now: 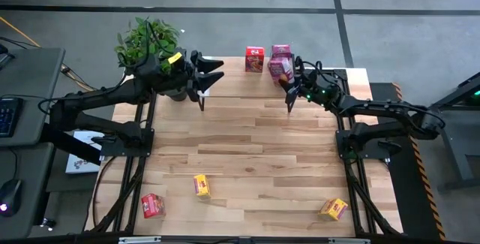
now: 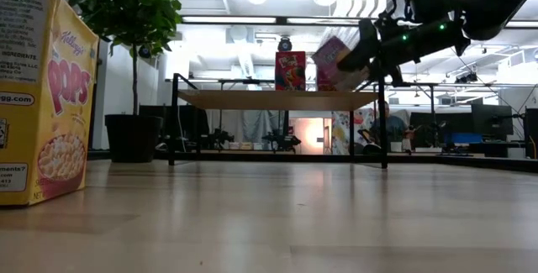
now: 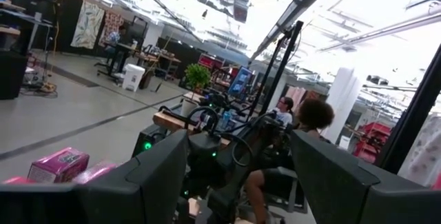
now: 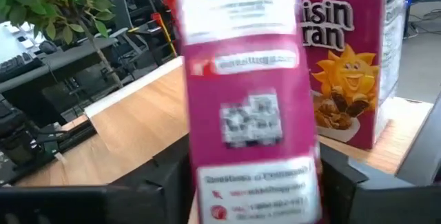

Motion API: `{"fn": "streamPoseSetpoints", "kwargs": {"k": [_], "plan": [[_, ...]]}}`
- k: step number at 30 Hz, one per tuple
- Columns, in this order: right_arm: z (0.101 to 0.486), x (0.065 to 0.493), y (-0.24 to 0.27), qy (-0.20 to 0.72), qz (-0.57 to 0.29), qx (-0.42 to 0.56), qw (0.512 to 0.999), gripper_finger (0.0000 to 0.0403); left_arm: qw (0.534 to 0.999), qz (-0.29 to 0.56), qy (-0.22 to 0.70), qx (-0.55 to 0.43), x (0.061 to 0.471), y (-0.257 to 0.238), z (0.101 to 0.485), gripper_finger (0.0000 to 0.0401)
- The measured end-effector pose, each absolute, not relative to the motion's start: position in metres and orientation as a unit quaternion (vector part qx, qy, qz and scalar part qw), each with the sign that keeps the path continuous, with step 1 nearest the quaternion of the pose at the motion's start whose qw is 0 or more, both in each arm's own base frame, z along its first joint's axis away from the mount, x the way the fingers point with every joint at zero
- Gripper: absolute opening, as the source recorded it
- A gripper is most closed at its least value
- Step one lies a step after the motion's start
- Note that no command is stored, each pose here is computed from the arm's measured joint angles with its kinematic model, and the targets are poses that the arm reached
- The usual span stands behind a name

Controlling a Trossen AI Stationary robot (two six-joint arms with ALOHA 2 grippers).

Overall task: Stack cereal on shelf
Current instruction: Put the purple cereal box on the shelf

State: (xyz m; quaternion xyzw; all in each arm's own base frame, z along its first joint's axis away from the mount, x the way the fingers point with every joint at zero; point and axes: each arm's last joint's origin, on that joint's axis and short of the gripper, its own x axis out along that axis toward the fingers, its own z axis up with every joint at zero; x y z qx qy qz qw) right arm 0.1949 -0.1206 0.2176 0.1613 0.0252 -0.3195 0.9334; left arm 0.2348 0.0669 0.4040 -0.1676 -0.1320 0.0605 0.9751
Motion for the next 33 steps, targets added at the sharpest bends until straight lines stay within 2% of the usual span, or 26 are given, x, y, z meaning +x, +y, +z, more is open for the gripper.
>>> {"fn": "streamPoseSetpoints", "kwargs": {"k": [4,7,15,18,26,29,33], "plan": [[0.218,0.195,-0.121,0.024,-0.325,0.164,0.931,0.0237,0.976,0.062,-0.124,-0.17,0.235,0.067,0.402,0.0245],[0.219,0.195,-0.121,0.035,-0.326,0.166,0.93,0.0244,0.976,0.063,-0.119,-0.171,0.235,0.067,0.401,0.0245],[0.245,0.204,-0.126,0.164,-0.323,0.126,0.923,0.0242,0.977,0.066,-0.104,-0.174,0.236,0.067,0.398,0.0245],[0.252,0.205,-0.126,0.196,-0.307,0.113,0.925,0.0223,0.977,0.067,-0.102,-0.175,0.236,0.067,0.398,0.0245],[0.26,0.206,-0.126,0.209,-0.292,0.113,0.926,0.0117,0.977,0.067,-0.102,-0.175,0.236,0.067,0.398,0.0245],[0.26,0.207,-0.125,0.204,-0.282,0.131,0.928,0.0108,0.977,0.067,-0.102,-0.175,0.236,0.067,0.398,0.0245],[0.26,0.207,-0.124,0.204,-0.267,0.139,0.932,0.0134,0.977,0.067,-0.102,-0.175,0.236,0.067,0.398,0.0245]]}}
